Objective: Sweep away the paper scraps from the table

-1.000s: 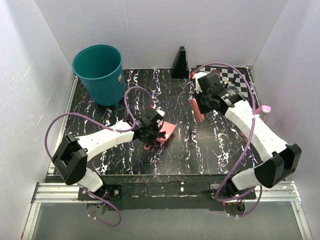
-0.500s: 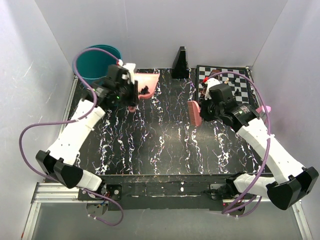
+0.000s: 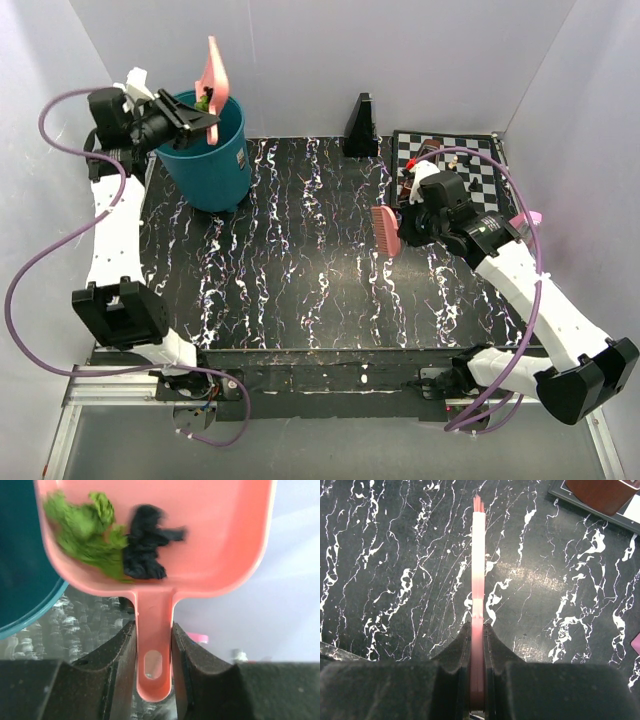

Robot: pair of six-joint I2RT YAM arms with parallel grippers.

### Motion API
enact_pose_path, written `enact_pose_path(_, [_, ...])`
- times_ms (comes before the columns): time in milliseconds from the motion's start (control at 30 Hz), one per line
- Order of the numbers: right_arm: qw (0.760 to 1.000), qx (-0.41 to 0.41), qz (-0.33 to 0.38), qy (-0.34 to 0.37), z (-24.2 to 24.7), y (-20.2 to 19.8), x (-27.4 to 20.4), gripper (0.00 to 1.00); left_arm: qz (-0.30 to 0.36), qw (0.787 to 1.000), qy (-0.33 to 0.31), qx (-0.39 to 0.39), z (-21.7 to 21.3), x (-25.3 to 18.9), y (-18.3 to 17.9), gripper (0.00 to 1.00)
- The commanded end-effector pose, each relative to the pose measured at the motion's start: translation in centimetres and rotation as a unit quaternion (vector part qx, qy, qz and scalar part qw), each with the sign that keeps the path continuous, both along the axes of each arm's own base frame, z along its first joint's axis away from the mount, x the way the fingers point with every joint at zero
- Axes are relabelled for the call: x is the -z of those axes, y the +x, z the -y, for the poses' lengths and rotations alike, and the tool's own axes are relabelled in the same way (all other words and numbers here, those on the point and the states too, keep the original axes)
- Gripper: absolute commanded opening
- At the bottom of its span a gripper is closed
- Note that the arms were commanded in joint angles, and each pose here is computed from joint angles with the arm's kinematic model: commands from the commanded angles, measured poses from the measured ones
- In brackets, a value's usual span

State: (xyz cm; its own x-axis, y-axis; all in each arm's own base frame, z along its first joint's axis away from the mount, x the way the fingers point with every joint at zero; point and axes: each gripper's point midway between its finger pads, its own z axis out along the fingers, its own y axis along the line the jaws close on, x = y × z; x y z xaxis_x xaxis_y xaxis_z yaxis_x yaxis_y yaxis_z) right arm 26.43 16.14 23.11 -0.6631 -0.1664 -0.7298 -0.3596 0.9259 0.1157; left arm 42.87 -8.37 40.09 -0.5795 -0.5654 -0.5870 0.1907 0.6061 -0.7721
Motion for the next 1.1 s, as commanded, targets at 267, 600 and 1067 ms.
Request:
enact_pose_path(267, [0.999,-0.008,0.021,0.034,-0.6,-0.2,-1.6,0.01,0.016,0.909,-0.399,0.121,-1.5,-3.6,0.2,0.0])
enact_pose_path(600, [0.999,0.013,0.027,0.04,-0.5,0.3,-2.1,0.01,0.059,0.98,-0.177,0.069,0.6,-5.0,-2.4,0.0])
enact_pose_path(1067, [0.987,0.062,-0.019,0.144,-1.0,0.9,0.8,0.01,-0.056,0.976,0.21,-0.001,7.4,13.3,-9.8,0.0])
